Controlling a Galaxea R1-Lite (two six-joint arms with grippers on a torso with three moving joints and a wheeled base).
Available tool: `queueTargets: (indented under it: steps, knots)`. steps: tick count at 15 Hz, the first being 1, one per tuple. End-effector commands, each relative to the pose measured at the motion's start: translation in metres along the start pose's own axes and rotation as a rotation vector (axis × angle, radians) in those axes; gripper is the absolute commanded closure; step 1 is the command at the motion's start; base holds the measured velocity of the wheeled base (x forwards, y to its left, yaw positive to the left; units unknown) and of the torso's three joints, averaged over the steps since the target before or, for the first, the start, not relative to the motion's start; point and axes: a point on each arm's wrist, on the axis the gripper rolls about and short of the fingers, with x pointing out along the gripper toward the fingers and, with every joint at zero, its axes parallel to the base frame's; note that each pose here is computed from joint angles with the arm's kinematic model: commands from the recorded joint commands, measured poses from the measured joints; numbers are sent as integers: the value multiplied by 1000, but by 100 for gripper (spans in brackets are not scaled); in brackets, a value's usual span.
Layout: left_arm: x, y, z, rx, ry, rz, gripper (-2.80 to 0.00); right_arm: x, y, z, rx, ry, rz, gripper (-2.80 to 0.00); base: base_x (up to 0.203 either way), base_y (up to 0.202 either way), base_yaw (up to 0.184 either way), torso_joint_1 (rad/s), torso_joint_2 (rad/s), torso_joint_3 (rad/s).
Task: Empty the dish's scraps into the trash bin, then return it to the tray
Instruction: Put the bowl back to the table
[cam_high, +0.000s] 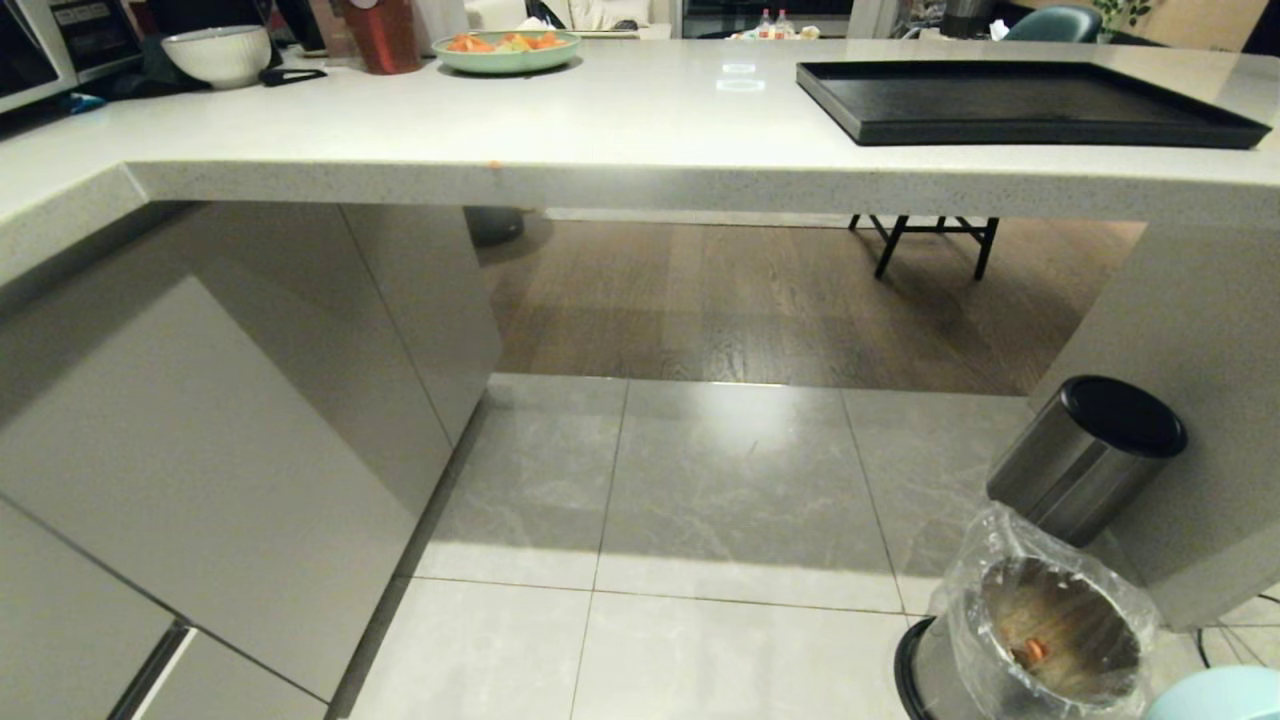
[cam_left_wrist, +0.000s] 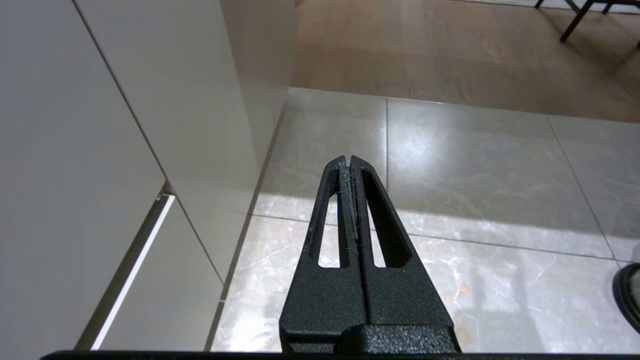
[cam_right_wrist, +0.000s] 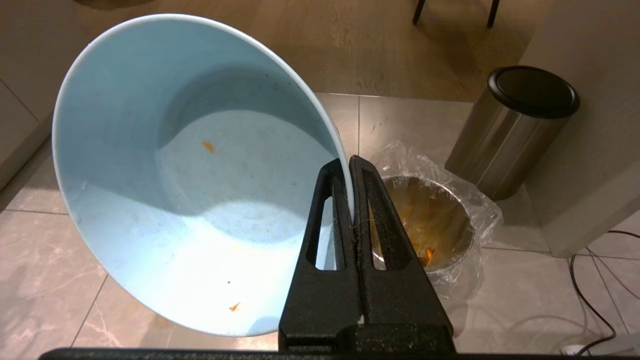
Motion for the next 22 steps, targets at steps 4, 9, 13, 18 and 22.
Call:
queueTargets:
  steps: [4,9,13,18,22]
  knots:
    - [0,0,0,-1,0,1,0,0,0,0,0,1,0,0,0,0,0,0,0,0]
    - [0,0,0,-1,0,0,0,0,0,0,0,1,0,0,0,0,0,0,0,0]
    - [0,0,0,-1,0,1,0,0,0,0,0,1,0,0,0,0,0,0,0,0]
    - [0,0,0,0,0,1,0,0,0,0,0,1,0,0,146,0,0,3,1,1]
    - [0,0,0,0,0,1,0,0,0,0,0,1,0,0,192,0,2,5,0,1]
